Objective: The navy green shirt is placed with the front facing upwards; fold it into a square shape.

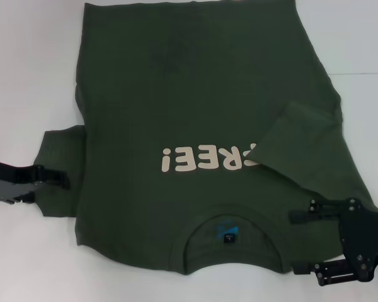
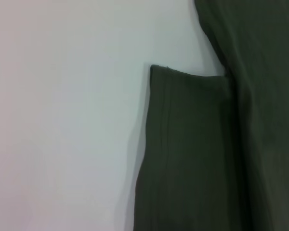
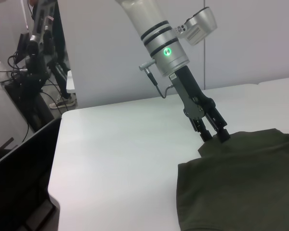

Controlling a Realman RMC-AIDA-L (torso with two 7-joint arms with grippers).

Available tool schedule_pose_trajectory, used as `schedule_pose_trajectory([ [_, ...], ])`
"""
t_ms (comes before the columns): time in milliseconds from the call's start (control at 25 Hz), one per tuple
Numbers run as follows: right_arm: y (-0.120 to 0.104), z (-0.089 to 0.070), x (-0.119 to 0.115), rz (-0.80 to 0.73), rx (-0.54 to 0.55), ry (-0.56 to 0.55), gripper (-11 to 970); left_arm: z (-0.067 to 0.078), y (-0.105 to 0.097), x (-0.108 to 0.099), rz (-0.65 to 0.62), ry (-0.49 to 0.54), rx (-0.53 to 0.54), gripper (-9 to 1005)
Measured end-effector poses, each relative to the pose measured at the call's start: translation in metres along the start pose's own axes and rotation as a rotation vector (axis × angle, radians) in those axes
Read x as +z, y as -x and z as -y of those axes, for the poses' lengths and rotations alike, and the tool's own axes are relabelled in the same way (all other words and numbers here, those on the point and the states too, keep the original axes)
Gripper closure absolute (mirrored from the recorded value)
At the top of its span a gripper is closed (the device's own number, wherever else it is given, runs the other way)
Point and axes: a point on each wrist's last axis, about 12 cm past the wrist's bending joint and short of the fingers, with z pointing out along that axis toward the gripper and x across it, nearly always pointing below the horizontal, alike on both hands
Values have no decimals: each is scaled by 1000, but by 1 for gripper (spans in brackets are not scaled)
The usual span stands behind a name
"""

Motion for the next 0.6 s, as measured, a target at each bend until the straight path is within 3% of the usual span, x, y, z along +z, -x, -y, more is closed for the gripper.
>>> schedule_pose_trajectory([
  [600, 1, 5, 2, -15, 3, -16, 122, -7, 1, -4, -3, 53, -2, 91],
])
